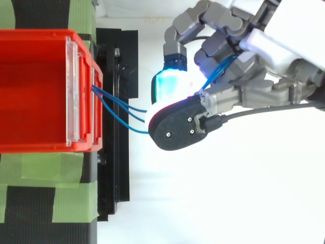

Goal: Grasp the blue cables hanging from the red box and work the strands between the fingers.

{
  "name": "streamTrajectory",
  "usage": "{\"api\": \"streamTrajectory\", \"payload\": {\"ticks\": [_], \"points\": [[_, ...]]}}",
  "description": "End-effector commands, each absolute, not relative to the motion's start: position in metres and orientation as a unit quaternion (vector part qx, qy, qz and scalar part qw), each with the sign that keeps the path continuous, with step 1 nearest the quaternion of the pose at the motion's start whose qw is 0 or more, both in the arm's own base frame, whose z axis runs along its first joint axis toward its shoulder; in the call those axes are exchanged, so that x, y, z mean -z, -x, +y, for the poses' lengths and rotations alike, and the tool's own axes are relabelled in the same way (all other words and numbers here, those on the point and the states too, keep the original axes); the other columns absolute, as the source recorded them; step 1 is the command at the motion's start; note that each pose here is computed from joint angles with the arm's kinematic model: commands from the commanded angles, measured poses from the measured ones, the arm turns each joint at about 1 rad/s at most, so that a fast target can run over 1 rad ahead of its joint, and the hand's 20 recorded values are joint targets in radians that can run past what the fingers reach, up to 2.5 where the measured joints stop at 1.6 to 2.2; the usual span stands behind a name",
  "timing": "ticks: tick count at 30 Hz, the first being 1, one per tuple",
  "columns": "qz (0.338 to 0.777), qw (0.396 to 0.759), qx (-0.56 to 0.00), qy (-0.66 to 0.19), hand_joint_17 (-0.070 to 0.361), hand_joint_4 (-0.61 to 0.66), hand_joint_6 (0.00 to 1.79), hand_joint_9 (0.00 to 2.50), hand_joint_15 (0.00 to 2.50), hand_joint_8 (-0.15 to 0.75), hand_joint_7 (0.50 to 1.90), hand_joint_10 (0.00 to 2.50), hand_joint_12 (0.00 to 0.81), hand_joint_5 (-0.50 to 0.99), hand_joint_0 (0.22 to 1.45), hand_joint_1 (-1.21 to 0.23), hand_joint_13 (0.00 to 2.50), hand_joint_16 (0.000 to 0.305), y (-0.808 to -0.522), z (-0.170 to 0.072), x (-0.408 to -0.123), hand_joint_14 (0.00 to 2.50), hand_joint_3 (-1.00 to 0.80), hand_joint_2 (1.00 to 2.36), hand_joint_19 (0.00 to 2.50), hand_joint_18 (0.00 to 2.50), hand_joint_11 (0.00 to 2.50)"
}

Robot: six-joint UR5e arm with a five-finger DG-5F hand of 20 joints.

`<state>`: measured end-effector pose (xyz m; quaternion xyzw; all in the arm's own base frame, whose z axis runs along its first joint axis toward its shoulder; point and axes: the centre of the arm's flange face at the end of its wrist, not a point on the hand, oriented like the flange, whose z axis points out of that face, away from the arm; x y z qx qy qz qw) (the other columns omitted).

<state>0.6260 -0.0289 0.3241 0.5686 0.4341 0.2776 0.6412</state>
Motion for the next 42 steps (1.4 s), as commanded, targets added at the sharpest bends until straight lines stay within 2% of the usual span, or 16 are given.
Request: {"api": "streamTrajectory", "payload": {"ticks": [1,7,10,17,23,27,30,31,32,35,37,42], "points": [[0.434,0.641,-0.278,-0.568,0.174,0.33,1.49,1.73,1.56,0.499,1.24,2.5,0.588,0.26,0.88,-0.53,1.86,0.232,-0.626,-0.028,-0.325,2.5,-0.93,1.0,0.72,2.46,2.5],[0.434,0.641,-0.278,-0.568,0.174,0.33,1.46,1.73,1.56,0.499,1.22,2.5,0.588,0.26,0.88,-0.54,1.86,0.232,-0.626,-0.029,-0.324,2.5,-0.98,1.0,0.72,2.46,2.5],[0.435,0.641,-0.278,-0.568,0.174,0.34,1.39,1.73,1.56,0.499,1.25,2.5,0.588,0.27,0.89,-0.52,1.86,0.232,-0.626,-0.028,-0.324,2.5,-1.0,1.0,0.72,2.46,2.5],[0.435,0.642,-0.278,-0.567,0.174,0.34,1.29,1.73,1.56,0.499,1.23,2.5,0.588,0.27,0.91,-0.48,1.86,0.232,-0.626,-0.027,-0.324,2.5,-1.0,1.0,0.72,2.46,2.5],[0.411,0.65,-0.299,-0.565,0.174,0.34,1.3,1.73,1.56,0.499,1.14,2.5,0.588,0.23,0.91,-0.53,1.86,0.232,-0.632,-0.027,-0.329,2.5,-0.94,1.0,0.72,2.46,2.5],[0.394,0.655,-0.313,-0.563,0.174,0.35,1.3,1.73,1.56,0.499,1.15,2.5,0.588,0.19,0.9,-0.53,1.86,0.232,-0.637,-0.026,-0.333,2.5,-1.0,1.0,0.72,2.46,2.5],[0.389,0.658,-0.312,-0.564,0.174,0.36,1.16,1.73,1.56,0.499,1.13,2.5,0.588,0.18,0.84,-0.5,1.86,0.232,-0.637,-0.026,-0.332,2.5,-1.0,1.0,0.72,2.46,2.5],[0.389,0.658,-0.312,-0.565,0.174,0.35,1.0,1.73,1.56,0.499,1.15,2.5,0.588,0.2,0.8,-0.5,1.86,0.232,-0.637,-0.025,-0.332,2.5,-1.0,1.0,0.72,2.46,2.5],[0.387,0.659,-0.309,-0.566,0.174,0.34,0.91,1.73,1.56,0.499,1.15,2.5,0.588,0.19,0.78,-0.5,1.86,0.232,-0.637,-0.026,-0.332,2.5,-1.0,1.0,0.72,2.46,2.5],[0.385,0.66,-0.307,-0.568,0.174,0.31,0.79,1.73,1.56,0.499,1.1,2.5,0.588,0.11,0.73,-0.57,1.86,0.232,-0.636,-0.026,-0.332,2.5,-1.0,1.0,0.72,2.46,2.5],[0.385,0.66,-0.307,-0.567,0.174,0.33,0.77,1.73,1.56,0.499,1.07,2.5,0.588,0.07,0.69,-0.62,1.86,0.232,-0.636,-0.025,-0.332,2.5,-1.0,1.0,0.72,2.46,2.5],[0.386,0.661,-0.305,-0.567,0.174,0.34,0.79,1.73,1.56,0.499,1.05,2.5,0.588,0.02,0.66,-0.68,1.86,0.232,-0.636,-0.025,-0.332,2.5,-1.0,1.0,0.72,2.46,2.5]]}}
